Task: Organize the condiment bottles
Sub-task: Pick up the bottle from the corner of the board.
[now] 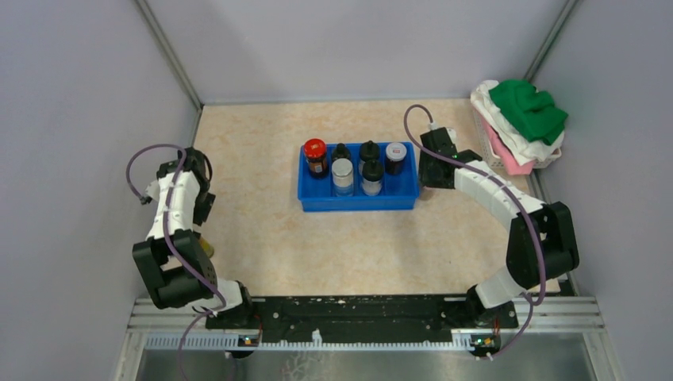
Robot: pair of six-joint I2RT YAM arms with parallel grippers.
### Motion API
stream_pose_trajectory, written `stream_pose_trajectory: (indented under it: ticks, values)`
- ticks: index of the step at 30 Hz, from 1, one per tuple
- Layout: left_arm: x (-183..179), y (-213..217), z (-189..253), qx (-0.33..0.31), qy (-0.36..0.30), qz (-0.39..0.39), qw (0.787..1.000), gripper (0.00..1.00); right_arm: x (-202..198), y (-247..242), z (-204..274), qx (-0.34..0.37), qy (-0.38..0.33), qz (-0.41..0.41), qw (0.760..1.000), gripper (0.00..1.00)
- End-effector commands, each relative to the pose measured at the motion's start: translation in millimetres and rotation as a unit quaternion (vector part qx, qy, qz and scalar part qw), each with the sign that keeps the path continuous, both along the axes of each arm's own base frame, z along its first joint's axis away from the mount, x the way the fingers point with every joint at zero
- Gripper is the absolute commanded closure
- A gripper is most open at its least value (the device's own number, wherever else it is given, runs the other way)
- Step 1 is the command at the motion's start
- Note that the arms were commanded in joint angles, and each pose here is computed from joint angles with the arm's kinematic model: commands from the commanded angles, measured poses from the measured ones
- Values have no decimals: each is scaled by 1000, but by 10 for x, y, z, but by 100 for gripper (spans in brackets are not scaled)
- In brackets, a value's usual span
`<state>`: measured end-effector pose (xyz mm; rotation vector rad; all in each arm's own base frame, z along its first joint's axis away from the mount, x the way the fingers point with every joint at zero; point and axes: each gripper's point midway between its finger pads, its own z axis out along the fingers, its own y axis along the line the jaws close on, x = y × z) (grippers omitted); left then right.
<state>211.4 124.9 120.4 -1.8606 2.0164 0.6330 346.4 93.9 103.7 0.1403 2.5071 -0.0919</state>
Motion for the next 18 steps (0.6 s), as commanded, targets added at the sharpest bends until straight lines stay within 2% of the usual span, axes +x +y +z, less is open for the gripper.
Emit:
stream_pose_trajectory:
  ticks: [1, 18]
  values:
    - [122, 94, 6, 9, -6, -12, 1000, 1, 42, 53, -42, -3, 4, 5, 1000, 100]
    - [-43, 71, -31, 7, 3, 6, 1000, 1, 19, 72, -264, -4, 21, 7, 1000, 100]
